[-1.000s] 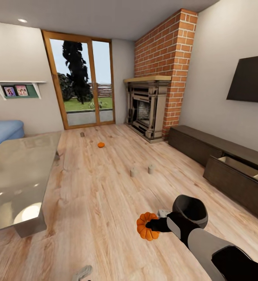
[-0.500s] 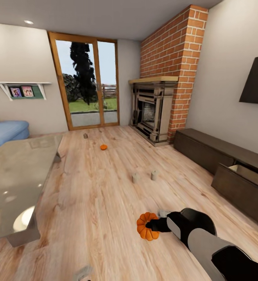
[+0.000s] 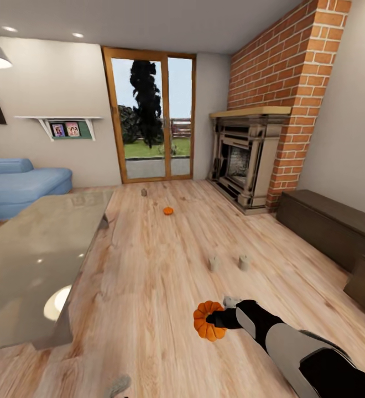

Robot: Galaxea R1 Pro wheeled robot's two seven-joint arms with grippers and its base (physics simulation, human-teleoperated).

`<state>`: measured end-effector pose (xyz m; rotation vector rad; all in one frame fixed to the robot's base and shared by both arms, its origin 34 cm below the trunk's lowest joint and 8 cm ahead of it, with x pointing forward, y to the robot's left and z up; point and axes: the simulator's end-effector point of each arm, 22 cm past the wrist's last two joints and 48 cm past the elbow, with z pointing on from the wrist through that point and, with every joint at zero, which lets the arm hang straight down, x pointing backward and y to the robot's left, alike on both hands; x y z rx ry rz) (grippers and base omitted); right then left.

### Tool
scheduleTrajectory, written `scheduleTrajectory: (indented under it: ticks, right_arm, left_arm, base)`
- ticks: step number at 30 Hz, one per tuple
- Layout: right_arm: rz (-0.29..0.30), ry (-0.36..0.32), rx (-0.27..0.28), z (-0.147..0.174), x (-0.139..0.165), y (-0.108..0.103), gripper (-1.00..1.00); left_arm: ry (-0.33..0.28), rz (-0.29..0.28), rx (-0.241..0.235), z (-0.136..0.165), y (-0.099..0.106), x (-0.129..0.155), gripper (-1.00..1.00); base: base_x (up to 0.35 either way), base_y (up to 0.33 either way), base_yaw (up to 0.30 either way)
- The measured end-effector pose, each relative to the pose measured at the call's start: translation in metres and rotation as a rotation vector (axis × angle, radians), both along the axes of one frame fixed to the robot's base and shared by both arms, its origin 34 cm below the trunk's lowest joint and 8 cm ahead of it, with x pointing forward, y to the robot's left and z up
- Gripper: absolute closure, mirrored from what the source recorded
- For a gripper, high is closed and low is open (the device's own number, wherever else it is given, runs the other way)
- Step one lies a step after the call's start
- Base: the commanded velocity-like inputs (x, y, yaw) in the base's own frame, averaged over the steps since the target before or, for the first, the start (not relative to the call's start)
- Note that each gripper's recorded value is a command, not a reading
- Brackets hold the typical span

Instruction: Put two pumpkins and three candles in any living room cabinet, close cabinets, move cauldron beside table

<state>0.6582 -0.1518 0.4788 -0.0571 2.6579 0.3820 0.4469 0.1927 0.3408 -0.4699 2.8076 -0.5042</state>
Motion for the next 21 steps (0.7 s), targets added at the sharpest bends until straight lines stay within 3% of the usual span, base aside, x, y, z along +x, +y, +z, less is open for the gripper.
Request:
scheduleTrajectory:
  ticks: [21]
  right_arm:
    - [-0.001, 0.000, -0.005, -0.0003, 0.0000, -0.0012, 1.00]
  left_arm:
    - [0.000, -0.001, -0.001, 0.0000, -0.0012, 0.0000, -1.00]
  base:
    - [0.335, 0.000, 0.012]
